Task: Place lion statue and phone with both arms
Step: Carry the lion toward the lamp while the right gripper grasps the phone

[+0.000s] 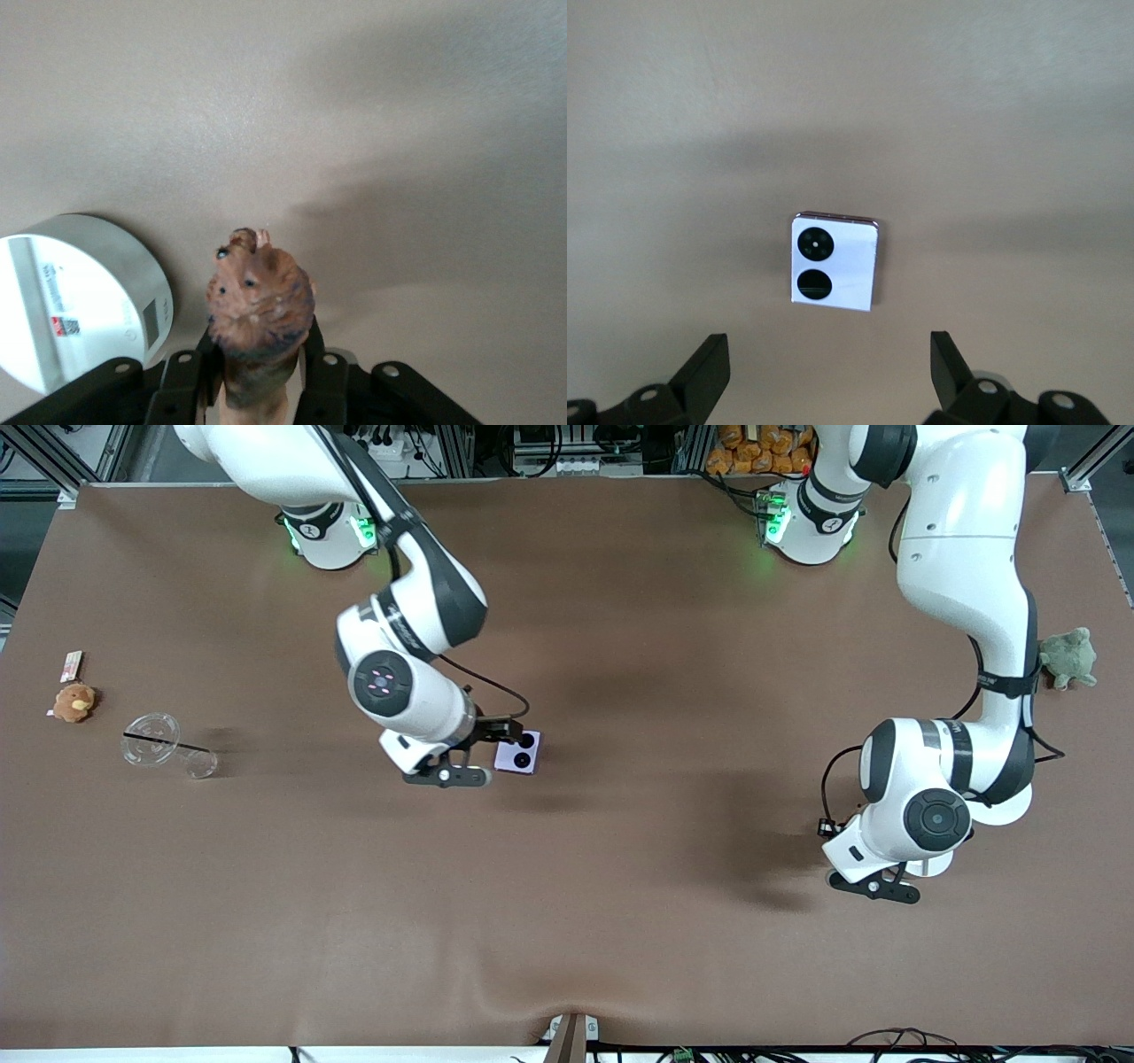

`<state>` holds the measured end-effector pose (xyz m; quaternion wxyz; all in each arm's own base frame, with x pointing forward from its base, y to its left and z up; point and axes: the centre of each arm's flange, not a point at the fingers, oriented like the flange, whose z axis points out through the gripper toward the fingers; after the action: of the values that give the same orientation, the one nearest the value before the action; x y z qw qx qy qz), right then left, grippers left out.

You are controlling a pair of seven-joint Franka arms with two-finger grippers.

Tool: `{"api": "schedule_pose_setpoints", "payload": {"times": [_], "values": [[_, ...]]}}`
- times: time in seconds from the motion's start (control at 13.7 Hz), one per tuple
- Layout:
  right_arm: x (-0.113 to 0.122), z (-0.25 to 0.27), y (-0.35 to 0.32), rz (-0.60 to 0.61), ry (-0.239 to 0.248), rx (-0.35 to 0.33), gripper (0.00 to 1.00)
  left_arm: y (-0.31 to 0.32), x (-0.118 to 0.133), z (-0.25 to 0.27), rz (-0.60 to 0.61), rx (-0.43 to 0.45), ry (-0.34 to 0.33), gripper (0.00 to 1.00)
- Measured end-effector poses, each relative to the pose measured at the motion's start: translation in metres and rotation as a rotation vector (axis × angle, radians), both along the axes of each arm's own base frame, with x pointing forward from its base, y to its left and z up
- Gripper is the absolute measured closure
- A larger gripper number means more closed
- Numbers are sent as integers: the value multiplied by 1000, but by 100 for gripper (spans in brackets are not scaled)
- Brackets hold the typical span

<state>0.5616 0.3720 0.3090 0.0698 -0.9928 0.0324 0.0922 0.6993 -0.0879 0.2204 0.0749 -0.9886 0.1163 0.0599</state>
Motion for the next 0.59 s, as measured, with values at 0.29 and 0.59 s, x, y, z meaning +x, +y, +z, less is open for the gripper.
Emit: {"api": "schedule_pose_setpoints", "payload": {"times": [0.29, 0.59], "values": [[-7, -55, 12, 1, -30, -7, 0, -4, -12, -26, -8, 2, 38, 64], [-24, -93, 19, -18, -54, -15, 0, -3, -16, -30, -7, 4, 48, 40]]}}
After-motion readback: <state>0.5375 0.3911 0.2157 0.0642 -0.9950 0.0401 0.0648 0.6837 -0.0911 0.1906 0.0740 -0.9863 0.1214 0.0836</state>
